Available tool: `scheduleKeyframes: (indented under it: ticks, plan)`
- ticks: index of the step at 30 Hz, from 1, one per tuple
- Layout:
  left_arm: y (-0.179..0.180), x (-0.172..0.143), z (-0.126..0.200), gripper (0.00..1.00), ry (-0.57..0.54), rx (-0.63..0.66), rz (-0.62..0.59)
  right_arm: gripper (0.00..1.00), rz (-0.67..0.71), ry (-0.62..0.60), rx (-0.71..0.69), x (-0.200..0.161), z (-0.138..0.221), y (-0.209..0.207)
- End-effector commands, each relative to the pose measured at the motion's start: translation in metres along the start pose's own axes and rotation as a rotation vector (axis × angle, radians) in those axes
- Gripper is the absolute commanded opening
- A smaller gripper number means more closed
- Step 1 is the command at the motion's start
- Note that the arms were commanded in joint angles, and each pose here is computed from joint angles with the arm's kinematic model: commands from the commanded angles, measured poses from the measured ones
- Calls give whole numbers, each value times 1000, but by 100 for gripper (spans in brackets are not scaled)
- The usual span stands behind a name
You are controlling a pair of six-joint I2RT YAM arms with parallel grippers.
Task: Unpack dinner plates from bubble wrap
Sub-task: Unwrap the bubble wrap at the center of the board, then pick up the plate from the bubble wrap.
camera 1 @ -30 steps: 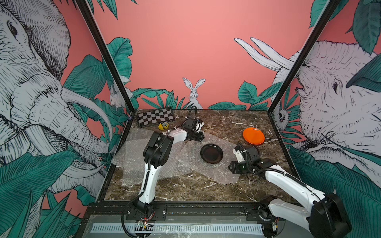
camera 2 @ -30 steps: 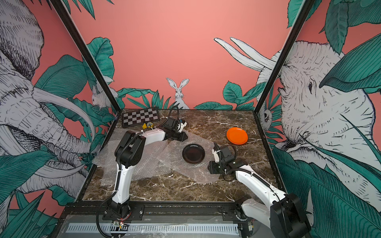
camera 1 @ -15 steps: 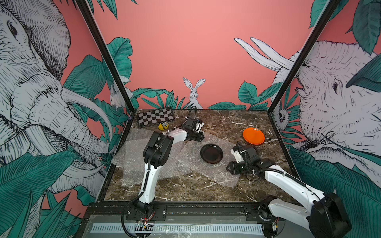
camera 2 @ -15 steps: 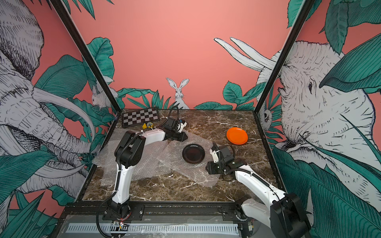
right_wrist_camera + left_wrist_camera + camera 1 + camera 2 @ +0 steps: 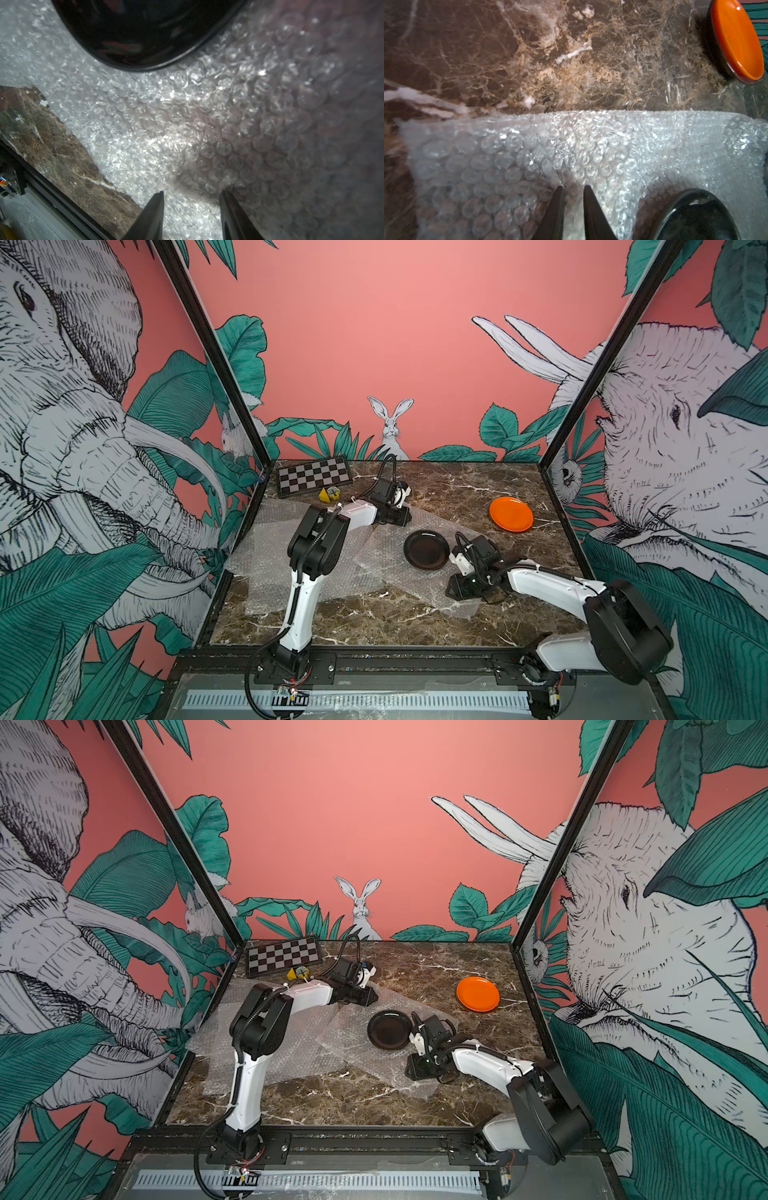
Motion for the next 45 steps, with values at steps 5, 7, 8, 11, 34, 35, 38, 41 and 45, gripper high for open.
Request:
scheduleKeyframes:
  ticks: [5, 7, 8, 11, 34, 35, 38, 41, 45]
  plan:
    - [14, -40, 0, 22, 158, 99, 56, 47, 23, 44, -77, -1, -3, -5]
    - [14, -40, 1, 22, 156, 104, 56, 47, 24, 52, -96, -2, -3, -7]
    - [14, -41, 1, 22, 155, 108, 56, 47, 27, 54, -100, -2, -3, -7]
    - [14, -40, 5, 22, 145, 113, 52, 47, 33, 54, -113, -2, 0, -7]
    - [-30, -13, 82, 34, 29, -6, 4, 50, -4, -246, -60, 61, 44, -7]
    - [-31, -17, 84, 34, 31, -19, 18, 49, -13, -251, -45, 66, 44, -9]
    - [-32, -33, 86, 32, 41, -50, 68, 48, -32, -263, 6, 79, 44, -13]
    - [-35, -48, 82, 29, 58, -82, 109, 47, -62, -273, 69, 91, 41, -17]
    - [-41, -67, 74, 29, 83, -103, 129, 45, -113, -270, 95, 105, 35, -29]
Point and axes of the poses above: each gripper's point midway between its finger pads, its own z axis back along the fingers, its own y axis along the line the jaws close on, x = y × z, the point moved 8 cm from there along z, back along the fingers, and after that the axes turned 2 degrees about z, right-handed, at the moved point
